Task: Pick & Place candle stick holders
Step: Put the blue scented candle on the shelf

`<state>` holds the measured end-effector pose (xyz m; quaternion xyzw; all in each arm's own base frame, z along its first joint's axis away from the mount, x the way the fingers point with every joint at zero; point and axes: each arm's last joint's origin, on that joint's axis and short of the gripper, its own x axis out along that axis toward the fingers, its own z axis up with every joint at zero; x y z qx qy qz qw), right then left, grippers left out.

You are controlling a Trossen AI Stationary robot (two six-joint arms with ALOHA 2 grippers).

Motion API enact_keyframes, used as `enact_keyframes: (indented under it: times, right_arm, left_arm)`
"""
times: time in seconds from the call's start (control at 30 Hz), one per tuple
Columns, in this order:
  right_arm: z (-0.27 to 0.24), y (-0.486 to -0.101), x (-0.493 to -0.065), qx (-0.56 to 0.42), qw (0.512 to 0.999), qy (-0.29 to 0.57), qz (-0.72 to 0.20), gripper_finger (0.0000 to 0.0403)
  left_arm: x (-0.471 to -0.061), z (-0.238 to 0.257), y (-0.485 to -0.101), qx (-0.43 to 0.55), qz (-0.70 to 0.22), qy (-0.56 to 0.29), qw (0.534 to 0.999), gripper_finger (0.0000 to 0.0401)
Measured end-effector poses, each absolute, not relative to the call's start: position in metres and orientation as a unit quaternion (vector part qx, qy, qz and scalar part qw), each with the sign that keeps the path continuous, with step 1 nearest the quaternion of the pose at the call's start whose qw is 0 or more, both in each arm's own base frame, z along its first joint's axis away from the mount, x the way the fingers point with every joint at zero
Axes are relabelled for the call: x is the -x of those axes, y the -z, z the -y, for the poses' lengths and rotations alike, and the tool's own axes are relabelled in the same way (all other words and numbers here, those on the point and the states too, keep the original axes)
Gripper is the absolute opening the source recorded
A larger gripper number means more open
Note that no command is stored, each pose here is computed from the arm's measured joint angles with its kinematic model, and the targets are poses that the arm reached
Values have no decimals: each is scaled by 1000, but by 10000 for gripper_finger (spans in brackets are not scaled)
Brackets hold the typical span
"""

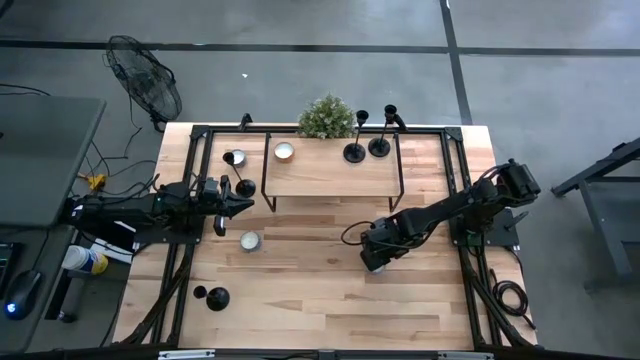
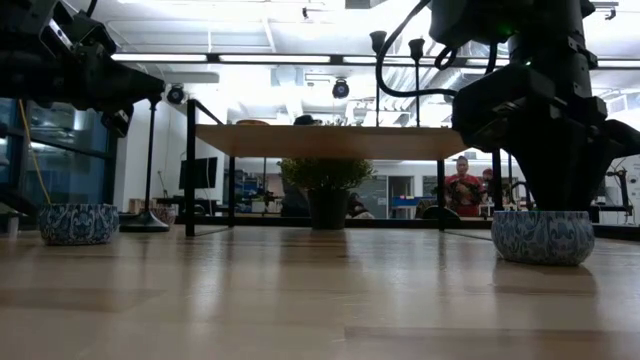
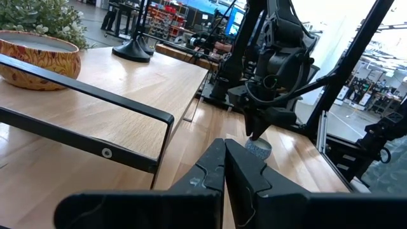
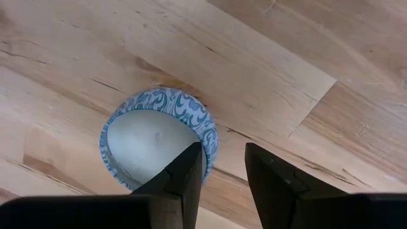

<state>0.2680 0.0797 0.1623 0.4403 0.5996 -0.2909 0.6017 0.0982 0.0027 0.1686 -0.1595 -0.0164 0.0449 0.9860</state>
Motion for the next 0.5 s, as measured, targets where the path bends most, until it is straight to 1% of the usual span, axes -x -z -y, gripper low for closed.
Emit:
enact_keyframes:
  times: [0.5]
  right_arm:
    - [-80, -161, -269, -439, 606, 293, -596, 112]
  left_arm:
    - [-98, -3, -169, 159, 17, -45, 986, 1]
